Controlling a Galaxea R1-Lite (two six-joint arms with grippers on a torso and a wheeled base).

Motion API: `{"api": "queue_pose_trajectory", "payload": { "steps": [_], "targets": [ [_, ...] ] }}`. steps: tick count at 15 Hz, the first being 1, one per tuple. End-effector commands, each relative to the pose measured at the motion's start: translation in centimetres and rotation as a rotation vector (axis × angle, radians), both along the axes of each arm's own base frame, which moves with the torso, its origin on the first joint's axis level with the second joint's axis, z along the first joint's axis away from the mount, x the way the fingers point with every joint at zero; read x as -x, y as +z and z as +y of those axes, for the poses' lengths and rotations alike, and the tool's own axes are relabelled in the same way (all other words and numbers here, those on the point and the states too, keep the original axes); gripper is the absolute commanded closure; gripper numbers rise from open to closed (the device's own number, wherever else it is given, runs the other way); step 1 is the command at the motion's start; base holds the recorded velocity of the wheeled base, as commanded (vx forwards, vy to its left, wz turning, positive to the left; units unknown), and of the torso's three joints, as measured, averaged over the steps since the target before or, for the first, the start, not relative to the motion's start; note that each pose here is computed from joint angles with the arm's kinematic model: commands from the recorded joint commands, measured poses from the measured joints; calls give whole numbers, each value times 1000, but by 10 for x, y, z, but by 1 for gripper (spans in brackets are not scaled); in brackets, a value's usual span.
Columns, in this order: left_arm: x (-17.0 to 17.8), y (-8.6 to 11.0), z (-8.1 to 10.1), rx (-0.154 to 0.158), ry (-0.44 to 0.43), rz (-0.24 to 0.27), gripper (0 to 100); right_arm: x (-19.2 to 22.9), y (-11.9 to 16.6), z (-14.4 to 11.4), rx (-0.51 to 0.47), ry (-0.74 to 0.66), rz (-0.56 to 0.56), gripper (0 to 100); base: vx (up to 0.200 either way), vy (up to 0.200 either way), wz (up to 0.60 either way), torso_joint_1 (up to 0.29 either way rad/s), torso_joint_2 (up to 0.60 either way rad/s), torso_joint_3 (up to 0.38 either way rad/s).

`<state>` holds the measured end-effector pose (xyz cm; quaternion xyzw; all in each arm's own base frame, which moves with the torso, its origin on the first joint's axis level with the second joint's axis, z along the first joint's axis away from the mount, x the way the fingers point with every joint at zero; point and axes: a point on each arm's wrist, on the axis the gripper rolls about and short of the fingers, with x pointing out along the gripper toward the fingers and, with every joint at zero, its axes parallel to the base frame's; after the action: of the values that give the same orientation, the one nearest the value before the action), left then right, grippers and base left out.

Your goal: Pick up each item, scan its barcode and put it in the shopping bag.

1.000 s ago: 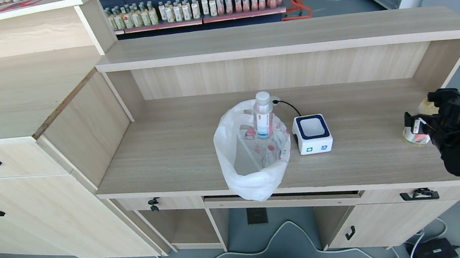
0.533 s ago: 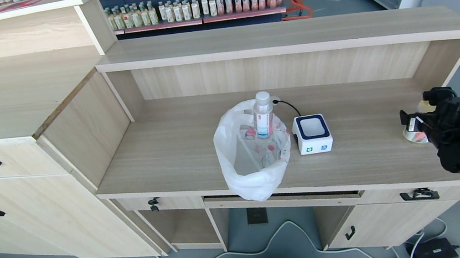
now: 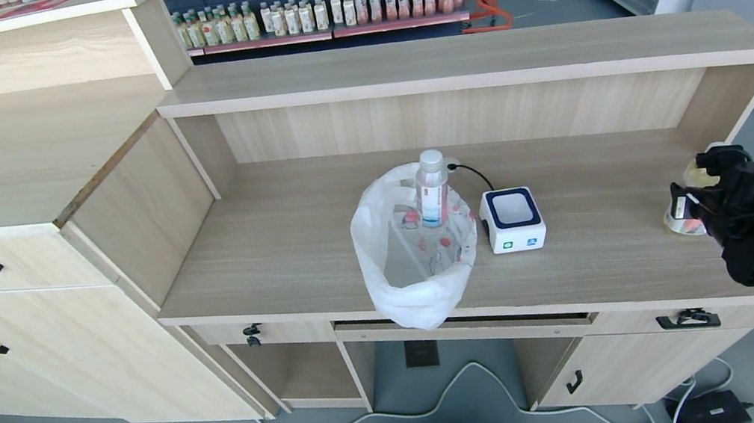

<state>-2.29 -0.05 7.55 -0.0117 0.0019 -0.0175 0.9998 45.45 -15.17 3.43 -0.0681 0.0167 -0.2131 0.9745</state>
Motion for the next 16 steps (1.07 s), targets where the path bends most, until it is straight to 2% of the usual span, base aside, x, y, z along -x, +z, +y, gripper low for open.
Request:
{"api": "queue_pose_trajectory", "payload": {
  "steps": [1, 3, 4, 6, 7, 9, 11, 12, 13, 15, 16],
  "targets": [
    [0, 0, 0, 1, 0, 0, 0, 4, -1, -4, 3, -12, 6, 100, 0, 0, 0, 0, 0, 0],
    [0, 0, 0, 1, 0, 0, 0, 10, 5, -5, 5, -17, -2, 100, 0, 0, 0, 0, 0, 0],
    [0, 0, 0, 1, 0, 0, 0, 20, 22, -2, -2, 11, -5, 100, 0, 0, 0, 0, 0, 0],
    [0, 0, 0, 1, 0, 0, 0, 61, 82, 15, -60, 207, 21, 100, 0, 0, 0, 0, 0, 0],
    [0, 0, 0, 1, 0, 0, 0, 76, 102, 21, -79, 250, 25, 100, 0, 0, 0, 0, 0, 0],
    [0, 0, 0, 1, 0, 0, 0, 151, 188, 61, -270, 534, 29, 100, 0, 0, 0, 0, 0, 0],
    [0, 0, 0, 0, 0, 0, 0, 214, 245, 99, -410, 887, 48, 100, 0, 0, 0, 0, 0, 0],
    [0, 0, 0, 1, 0, 0, 0, 239, 260, 116, -457, 1068, 56, 100, 0, 0, 0, 0, 0, 0],
    [0, 0, 0, 1, 0, 0, 0, 257, 268, 128, -511, 1177, 64, 100, 0, 0, 0, 0, 0, 0],
    [0, 0, 0, 0, 0, 0, 0, 280, 276, 156, -576, 1366, 103, 100, 0, 0, 0, 0, 0, 0],
    [0, 0, 0, 0, 0, 0, 0, 284, 278, 164, -589, 1411, 116, 100, 0, 0, 0, 0, 0, 0]
  ]
}}
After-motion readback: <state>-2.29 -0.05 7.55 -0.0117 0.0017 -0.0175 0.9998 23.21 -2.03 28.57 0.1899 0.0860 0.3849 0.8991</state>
